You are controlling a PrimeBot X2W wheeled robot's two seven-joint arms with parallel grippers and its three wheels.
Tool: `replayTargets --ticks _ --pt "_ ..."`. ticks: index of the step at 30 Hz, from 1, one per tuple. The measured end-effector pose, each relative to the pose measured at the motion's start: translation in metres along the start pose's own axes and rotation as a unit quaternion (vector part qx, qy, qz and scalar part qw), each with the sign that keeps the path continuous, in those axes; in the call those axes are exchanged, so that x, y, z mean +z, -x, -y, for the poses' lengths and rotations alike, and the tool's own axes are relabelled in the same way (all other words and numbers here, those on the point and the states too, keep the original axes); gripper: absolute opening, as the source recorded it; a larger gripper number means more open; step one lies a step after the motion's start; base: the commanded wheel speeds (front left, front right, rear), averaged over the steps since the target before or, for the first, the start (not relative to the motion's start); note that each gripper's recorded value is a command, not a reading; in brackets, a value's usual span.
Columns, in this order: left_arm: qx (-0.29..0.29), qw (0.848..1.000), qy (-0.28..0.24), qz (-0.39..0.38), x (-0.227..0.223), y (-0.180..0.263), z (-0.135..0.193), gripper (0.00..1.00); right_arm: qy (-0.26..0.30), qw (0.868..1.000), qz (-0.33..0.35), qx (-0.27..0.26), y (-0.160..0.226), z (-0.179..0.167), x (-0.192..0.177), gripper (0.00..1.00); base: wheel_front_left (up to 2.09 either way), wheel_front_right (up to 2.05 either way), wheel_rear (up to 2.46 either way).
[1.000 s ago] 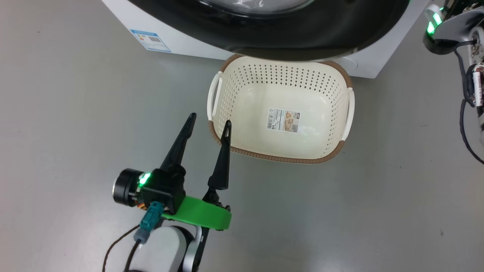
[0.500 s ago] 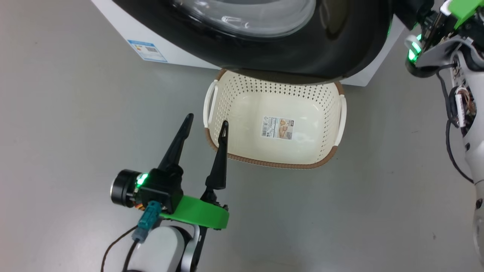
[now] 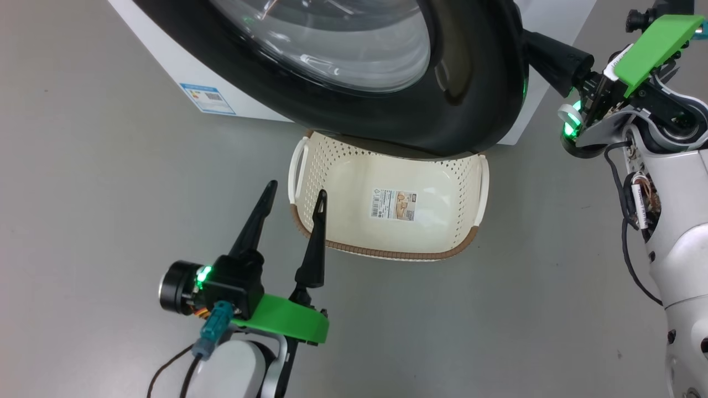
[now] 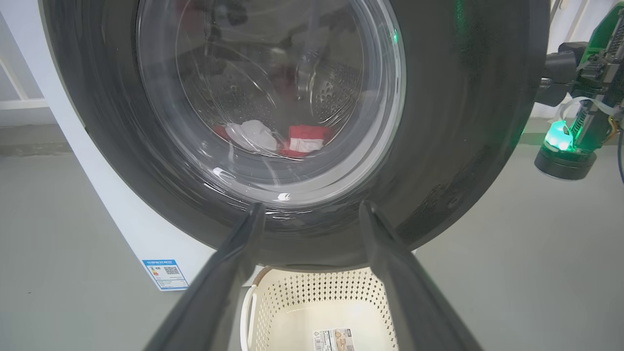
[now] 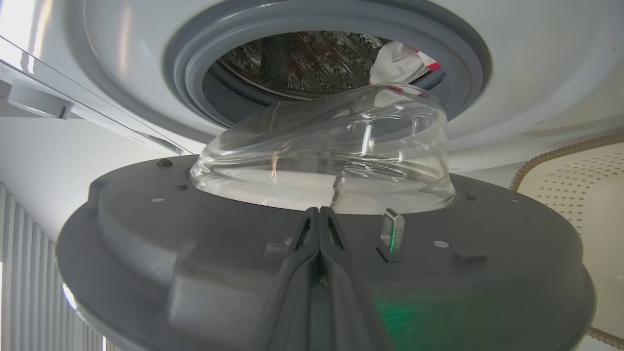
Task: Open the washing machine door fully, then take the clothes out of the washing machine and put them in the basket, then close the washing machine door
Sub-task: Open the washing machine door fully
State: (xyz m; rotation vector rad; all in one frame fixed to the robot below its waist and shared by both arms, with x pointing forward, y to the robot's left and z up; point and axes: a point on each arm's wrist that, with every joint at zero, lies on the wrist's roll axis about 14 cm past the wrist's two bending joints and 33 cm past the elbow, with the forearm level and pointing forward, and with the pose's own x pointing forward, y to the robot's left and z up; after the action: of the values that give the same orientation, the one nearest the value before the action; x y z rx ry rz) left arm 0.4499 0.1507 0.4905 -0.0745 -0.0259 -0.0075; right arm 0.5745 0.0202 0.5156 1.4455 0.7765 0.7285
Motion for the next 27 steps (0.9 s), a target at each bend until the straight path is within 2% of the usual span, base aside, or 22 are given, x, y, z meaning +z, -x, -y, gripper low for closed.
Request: replayTargets --ticks 13,20,21,22,23,24,27 --pt "-0.012 1.0 -0.006 -0.005 -0.002 0.006 0.004 1.0 -0.01 0.997 0.073 0.039 0.015 -0.019 0.017 0.0 0.0 0.0 0.0" --pt "-0.011 1.0 -0.003 -0.001 0.002 0.01 0.004 1.0 -0.01 0.99 0.125 0.062 0.048 -0.022 0.022 0.0 0.0 0.0 0.0" --pt "-0.011 1.0 -0.003 -0.001 0.002 0.012 0.004 1.0 -0.011 0.989 0.136 0.064 0.054 -0.021 0.023 0.13 0.0 0.0 0.0" --pt "-0.011 1.0 -0.002 -0.001 0.003 0.013 0.004 1.0 -0.01 0.987 0.145 0.064 0.062 -0.019 0.022 0.42 0.0 0.0 0.0" --pt "-0.011 1.0 -0.001 0.0 0.004 0.015 0.005 1.0 -0.01 0.986 0.152 0.064 0.068 -0.017 0.02 0.91 0.0 0.0 0.0" --pt "-0.013 1.0 0.0 0.001 0.005 0.016 0.006 1.0 -0.01 0.985 0.158 0.062 0.075 -0.014 0.017 1.0 0.0 0.0 0.0" --pt "-0.015 1.0 0.002 0.001 0.005 0.019 0.007 1.0 -0.007 0.982 0.18 0.051 0.093 -0.003 0.01 1.0 0.0 0.0 0.0"
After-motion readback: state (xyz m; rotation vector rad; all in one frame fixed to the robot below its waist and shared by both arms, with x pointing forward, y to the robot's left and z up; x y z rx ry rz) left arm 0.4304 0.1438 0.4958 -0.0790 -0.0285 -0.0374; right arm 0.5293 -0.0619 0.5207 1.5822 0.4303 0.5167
